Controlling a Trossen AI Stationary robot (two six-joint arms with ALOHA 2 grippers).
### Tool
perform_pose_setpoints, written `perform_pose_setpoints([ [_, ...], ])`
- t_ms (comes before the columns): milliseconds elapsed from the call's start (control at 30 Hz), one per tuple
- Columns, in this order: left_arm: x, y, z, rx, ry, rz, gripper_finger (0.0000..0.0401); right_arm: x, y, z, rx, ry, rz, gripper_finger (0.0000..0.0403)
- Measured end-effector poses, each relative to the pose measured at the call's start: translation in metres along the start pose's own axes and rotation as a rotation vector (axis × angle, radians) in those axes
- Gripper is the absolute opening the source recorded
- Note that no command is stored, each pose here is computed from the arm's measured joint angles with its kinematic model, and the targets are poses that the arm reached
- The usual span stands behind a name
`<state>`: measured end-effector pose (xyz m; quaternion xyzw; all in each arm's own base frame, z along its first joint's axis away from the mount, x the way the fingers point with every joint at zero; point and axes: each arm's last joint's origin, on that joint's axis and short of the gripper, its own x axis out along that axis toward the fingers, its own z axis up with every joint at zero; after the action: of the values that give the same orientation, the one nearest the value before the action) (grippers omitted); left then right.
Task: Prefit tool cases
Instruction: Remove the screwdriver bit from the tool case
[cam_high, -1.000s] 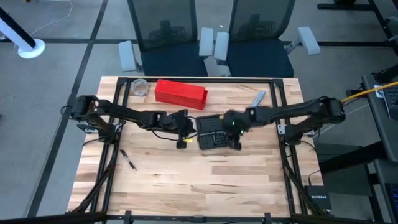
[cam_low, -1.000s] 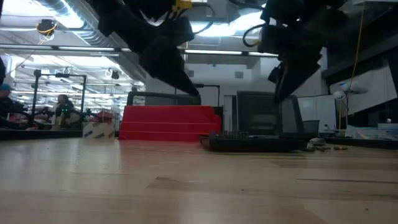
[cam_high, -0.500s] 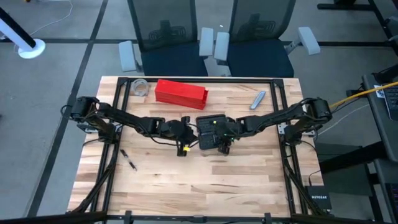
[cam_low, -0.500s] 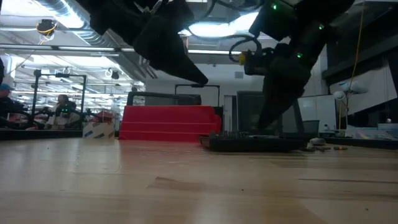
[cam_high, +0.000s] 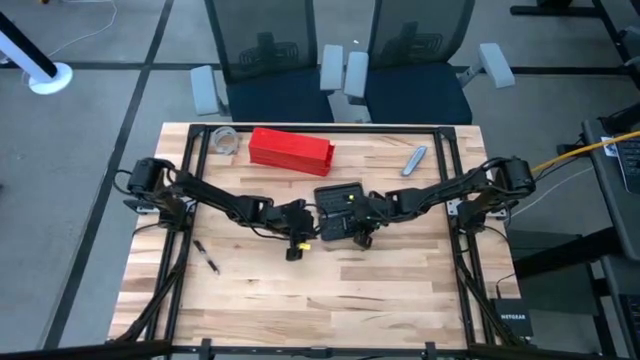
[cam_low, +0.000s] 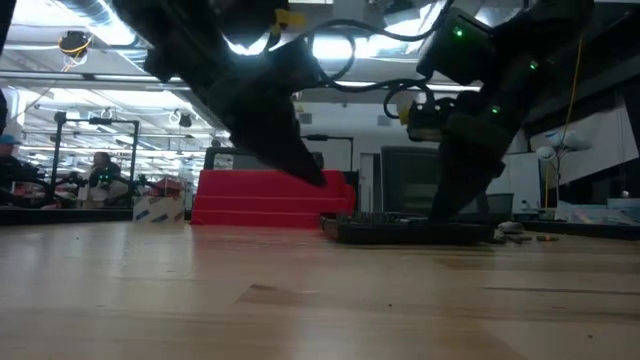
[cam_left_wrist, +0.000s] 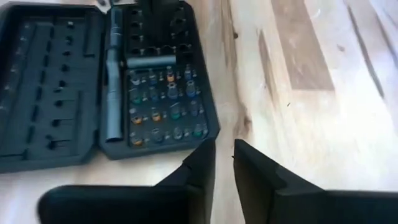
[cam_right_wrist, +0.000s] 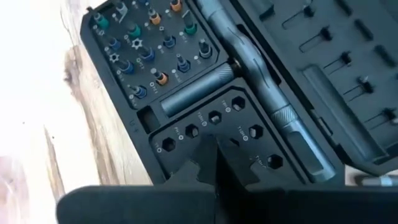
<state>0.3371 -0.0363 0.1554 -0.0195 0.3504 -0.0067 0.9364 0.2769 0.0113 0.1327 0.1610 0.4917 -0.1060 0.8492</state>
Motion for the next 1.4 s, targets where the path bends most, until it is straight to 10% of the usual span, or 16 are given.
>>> perform_pose_setpoints([
  [800,0.019,0.010,-0.013,-0.023,0.040,0.087,0.0104,0.003,0.000,0.001,0.022,-0.065,0.020,0.0000],
  [1400,0.022,0.003,-0.009,0.166,-0.014,0.067,0.0104,0.003,0.000,0.001,0.021,-0.068,0.014,0.0000],
])
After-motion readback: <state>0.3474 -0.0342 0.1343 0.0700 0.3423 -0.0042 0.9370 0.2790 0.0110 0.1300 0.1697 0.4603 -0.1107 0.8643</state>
